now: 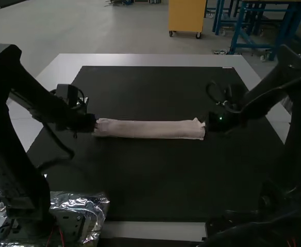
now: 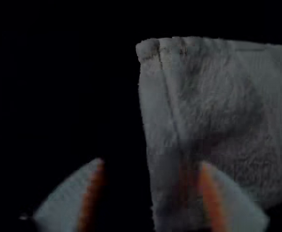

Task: Fold the towel.

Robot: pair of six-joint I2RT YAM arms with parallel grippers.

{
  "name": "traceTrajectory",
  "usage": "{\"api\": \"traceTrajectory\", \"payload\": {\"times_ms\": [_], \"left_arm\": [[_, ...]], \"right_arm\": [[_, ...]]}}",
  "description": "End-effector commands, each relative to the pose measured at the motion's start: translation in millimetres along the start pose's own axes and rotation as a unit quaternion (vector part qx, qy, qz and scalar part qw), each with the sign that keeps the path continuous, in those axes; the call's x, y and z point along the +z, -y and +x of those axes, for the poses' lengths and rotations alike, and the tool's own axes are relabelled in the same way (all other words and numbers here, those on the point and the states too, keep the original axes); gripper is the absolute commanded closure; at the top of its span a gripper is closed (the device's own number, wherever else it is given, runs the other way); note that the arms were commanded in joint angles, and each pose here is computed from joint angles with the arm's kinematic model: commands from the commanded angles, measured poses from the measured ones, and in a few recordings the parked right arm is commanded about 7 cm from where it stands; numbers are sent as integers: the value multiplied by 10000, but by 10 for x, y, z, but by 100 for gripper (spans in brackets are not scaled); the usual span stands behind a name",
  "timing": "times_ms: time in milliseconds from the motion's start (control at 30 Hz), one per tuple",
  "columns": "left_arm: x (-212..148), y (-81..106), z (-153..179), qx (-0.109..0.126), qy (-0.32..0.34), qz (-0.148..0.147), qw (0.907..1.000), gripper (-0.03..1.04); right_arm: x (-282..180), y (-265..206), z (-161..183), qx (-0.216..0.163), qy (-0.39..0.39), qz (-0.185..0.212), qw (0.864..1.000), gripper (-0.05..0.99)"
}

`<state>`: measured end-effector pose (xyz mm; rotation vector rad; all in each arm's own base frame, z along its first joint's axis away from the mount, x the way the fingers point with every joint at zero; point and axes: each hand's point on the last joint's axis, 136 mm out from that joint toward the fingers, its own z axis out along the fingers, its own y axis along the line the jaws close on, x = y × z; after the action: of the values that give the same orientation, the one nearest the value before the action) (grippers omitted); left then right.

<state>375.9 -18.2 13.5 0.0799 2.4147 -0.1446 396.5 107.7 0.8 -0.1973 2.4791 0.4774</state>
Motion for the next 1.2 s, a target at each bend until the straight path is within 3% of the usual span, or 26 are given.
{"api": "traceTrajectory", "payload": {"times_ms": [0,67,367,1000,1100,1167], "left_arm": [[-47,6,-93,6,197,113,9997,3],[-58,42,-160,-67,301,256,9992,3],[-160,-232,-616,-541,765,154,9955,4],[-259,-240,-763,-495,850,137,9951,4],[-276,-241,-780,-481,879,127,9949,4],[-275,-241,-773,-483,872,128,9949,4]], "right_arm": [[-97,32,-170,-112,271,87,9995,10],[-133,-10,-261,-166,380,57,9991,3],[-170,-125,-481,-306,631,32,9975,3],[195,-197,-65,-439,73,103,9990,3],[268,-206,72,-453,-112,83,9989,14],[297,-235,190,-423,-255,-33,9988,49]]}}
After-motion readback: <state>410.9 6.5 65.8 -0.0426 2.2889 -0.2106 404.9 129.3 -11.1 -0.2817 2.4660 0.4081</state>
